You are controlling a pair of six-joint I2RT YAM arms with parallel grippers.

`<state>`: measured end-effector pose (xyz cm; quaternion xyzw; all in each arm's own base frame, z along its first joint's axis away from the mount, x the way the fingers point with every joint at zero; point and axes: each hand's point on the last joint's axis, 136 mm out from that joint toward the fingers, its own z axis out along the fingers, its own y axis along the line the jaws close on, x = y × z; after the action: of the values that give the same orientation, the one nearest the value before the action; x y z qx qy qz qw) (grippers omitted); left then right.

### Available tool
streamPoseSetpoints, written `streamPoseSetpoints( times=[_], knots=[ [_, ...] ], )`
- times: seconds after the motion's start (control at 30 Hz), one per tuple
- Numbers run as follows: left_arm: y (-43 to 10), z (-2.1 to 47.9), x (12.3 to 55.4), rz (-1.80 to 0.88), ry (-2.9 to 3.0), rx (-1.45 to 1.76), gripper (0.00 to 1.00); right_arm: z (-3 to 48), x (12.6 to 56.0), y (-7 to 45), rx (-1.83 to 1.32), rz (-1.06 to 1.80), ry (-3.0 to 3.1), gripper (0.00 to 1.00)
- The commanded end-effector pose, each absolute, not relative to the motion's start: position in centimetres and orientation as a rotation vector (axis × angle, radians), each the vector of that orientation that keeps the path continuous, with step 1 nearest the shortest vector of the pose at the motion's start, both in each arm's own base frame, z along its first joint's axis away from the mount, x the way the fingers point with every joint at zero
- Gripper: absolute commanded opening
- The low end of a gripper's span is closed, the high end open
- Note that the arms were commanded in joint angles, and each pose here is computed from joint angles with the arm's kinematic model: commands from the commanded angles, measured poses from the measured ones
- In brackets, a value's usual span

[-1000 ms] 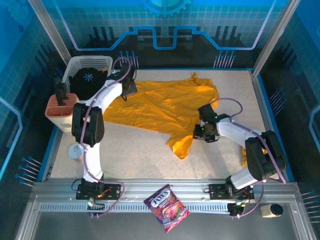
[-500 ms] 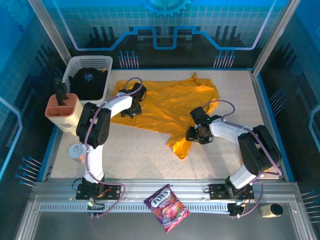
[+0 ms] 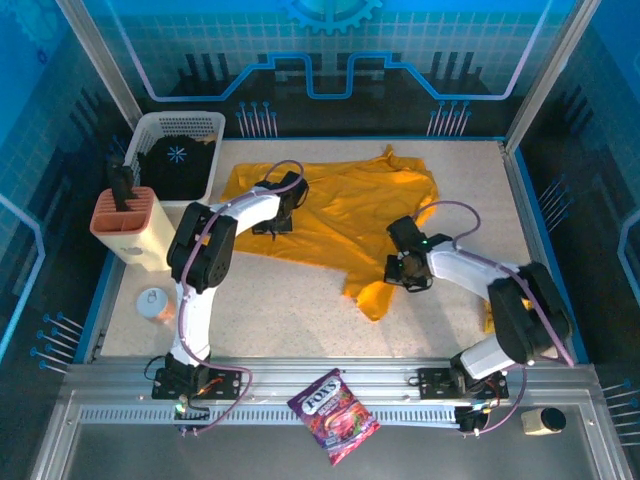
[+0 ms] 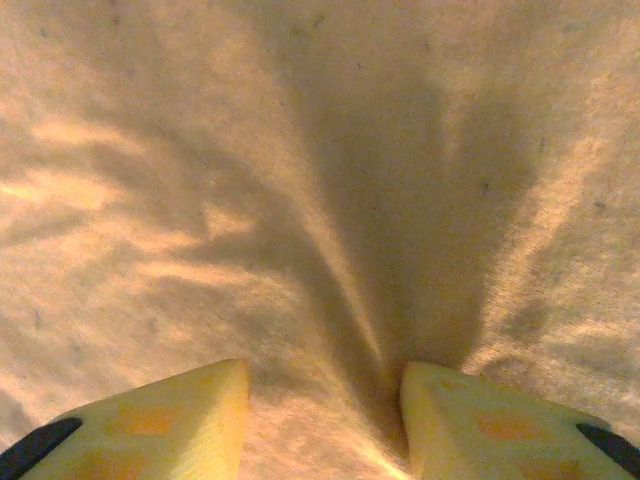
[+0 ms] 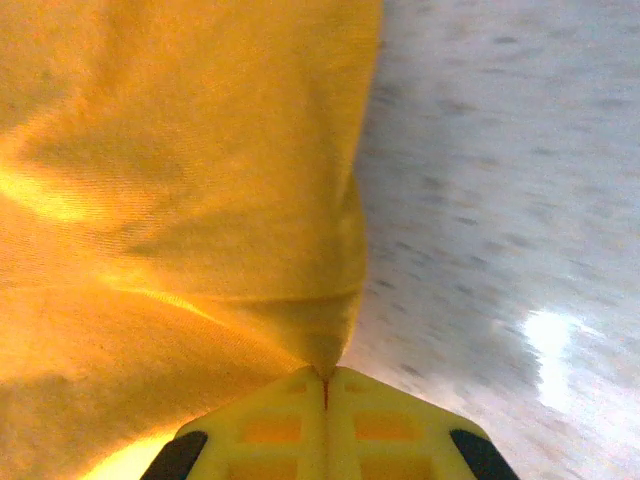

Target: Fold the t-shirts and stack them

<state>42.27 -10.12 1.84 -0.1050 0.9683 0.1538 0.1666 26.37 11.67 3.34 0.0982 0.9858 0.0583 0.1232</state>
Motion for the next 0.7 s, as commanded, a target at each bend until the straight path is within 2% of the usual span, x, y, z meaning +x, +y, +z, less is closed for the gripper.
streamPoseSetpoints(
  times=[0.0,0.17,0.27,0.4,0.53,0.67],
  knots=[
    [-10.9,0.1,36.2,0.495,2.917,-0.187,0.45,5.5,24.2,7.2,0.298,-0.023,2.856,0.0],
    [-12.8,-1.2,31.1,0.433,2.981,-0.166,0.45,7.9,22.7,4.0,0.337,-0.056,2.82,0.0],
    [-13.4,-2.1,28.4,0.395,3.017,-0.196,0.44,9.5,22.9,3.9,0.318,-0.029,2.792,0.0],
    [-13.3,-2.3,27.1,0.368,3.019,-0.232,0.43,11.9,24.7,7.3,0.201,0.145,2.767,0.0],
    [-13.6,-1.7,27.7,0.349,3.0,-0.237,0.42,14.0,27.2,12.7,0.035,0.266,2.747,0.0],
    [-14.2,-1.1,28.7,0.325,2.98,-0.233,0.39,13.3,29.2,18.2,-0.083,0.319,2.773,0.0]
  ],
)
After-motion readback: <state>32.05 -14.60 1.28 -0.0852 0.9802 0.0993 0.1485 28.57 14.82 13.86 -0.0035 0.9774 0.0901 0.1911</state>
